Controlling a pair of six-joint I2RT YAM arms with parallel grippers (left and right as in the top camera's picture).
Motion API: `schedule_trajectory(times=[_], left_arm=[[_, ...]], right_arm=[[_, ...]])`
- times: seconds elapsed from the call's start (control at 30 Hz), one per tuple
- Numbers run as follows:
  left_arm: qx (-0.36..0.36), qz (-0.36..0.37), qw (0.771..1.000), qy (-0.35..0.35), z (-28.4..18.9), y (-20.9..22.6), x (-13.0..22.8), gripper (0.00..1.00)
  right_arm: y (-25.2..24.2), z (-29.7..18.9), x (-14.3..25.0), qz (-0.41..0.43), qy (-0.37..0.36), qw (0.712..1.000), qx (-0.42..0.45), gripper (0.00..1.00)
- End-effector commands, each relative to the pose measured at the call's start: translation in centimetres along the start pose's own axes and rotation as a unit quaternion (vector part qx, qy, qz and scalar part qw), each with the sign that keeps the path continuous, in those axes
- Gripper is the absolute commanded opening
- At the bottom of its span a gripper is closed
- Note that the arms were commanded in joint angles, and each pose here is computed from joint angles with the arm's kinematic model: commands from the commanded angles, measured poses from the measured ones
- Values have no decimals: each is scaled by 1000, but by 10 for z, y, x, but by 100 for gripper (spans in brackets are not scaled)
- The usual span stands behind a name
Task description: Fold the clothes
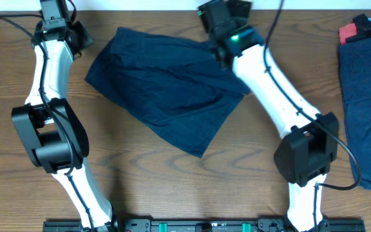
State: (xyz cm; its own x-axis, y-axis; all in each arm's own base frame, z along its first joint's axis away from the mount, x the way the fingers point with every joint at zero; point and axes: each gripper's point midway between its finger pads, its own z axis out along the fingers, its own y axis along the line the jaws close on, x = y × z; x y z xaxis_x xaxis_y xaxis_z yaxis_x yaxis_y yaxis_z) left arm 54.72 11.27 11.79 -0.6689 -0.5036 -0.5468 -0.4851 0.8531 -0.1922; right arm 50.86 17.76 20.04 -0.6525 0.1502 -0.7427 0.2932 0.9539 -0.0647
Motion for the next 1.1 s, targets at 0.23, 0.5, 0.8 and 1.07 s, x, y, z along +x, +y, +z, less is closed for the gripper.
schedule_trajectory(times=[0.23,0.5,0.8,1.07], left_arm=[[148,37,981,120,-25,-46,50,68],[188,32,969,159,-31,-62,70,69],[209,25,958,192,-21,-78,90,70],[225,7,951,212,-18,-86,99,70]], right_arm=[[32,-44,26,-30,19,999,-34,1],[16,-39,33,-28,41,999,-10,2],[9,-40,41,-18,56,998,3,2],[7,-41,46,-18,64,998,9,1]])
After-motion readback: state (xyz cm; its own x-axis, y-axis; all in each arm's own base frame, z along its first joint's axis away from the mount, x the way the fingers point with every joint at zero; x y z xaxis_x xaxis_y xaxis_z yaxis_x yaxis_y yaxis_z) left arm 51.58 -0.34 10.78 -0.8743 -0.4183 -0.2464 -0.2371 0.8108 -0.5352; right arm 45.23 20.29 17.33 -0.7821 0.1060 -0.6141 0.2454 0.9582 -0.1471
